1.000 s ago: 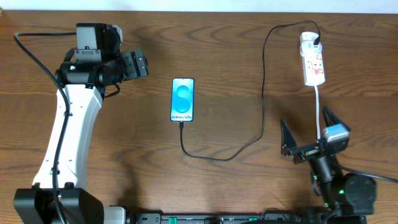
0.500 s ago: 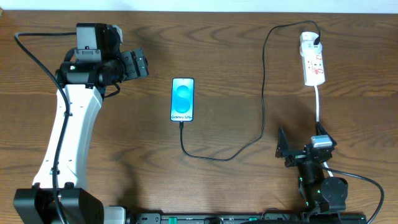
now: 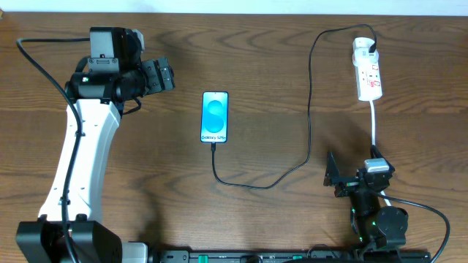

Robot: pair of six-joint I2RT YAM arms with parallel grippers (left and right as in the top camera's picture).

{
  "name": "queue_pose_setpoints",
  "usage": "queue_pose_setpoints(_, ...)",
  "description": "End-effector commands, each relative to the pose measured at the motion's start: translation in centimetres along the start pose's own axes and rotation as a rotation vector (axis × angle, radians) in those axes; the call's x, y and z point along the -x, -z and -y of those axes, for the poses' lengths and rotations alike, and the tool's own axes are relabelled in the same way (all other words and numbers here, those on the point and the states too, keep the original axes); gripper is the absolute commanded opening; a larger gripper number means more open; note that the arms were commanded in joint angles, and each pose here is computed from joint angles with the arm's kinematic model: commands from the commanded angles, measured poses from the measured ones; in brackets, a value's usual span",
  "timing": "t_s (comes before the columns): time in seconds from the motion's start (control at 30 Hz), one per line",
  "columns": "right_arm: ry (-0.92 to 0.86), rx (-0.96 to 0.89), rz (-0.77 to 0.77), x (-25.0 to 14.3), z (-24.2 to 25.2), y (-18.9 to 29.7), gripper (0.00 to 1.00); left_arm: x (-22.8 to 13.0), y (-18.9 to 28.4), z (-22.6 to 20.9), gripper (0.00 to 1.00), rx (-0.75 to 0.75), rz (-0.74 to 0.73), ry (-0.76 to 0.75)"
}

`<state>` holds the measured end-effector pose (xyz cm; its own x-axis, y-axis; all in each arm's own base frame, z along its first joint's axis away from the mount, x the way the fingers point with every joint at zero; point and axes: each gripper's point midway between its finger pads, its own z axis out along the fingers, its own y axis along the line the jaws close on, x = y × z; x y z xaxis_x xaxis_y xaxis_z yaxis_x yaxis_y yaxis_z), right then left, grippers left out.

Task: Plug charger to phone and switch on socket

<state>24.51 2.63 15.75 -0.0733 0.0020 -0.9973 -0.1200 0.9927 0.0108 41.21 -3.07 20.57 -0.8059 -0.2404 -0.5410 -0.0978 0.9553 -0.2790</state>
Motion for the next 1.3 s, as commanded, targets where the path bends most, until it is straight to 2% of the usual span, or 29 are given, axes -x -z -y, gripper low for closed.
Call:
queue_pose_setpoints(0.0,-0.007,-0.013,0.001,0.0,0.2,0.0,0.99,0.4,0.5,-0.2,0.95,0.009,0.016,-0.008)
queue_pose_setpoints(0.37,-0.007,-0.013,0.001,0.0,0.2,0.0,0.99,0.4,0.5,-0.2,0.95,0.009,0.017,-0.008)
queue_pose_setpoints(0.47,-0.007,-0.013,0.001,0.0,0.2,0.0,0.99,0.7,2.7,0.4,0.95,-0.006,0.061,-0.016)
queue_pose_setpoints(0.63,-0.007,-0.013,0.001,0.0,0.2,0.0,0.99,0.3,10.3,-1.5,0.95,0.094,0.262,-0.036)
queue_pose_setpoints(0.87,-0.007,-0.013,0.001,0.0,0.2,0.0,0.99,-2.0,14.2,-3.8,0.95,0.075,0.597,-0.025)
queue_pose_setpoints(0.93,-0.007,-0.013,0.001,0.0,0.2,0.0,0.99,-3.2,14.4,-3.6,0.95,0.045,0.667,-0.083)
queue_pose_setpoints(1.1,-0.007,-0.013,0.001,0.0,0.2,0.0,0.99,-7.1,13.7,-1.6,0.95,-0.041,0.787,-0.389)
queue_pose_setpoints(1.27,-0.007,-0.013,0.001,0.0,0.2,0.0,0.99,-10.3,12.2,-2.3,0.95,-0.029,0.838,-0.441)
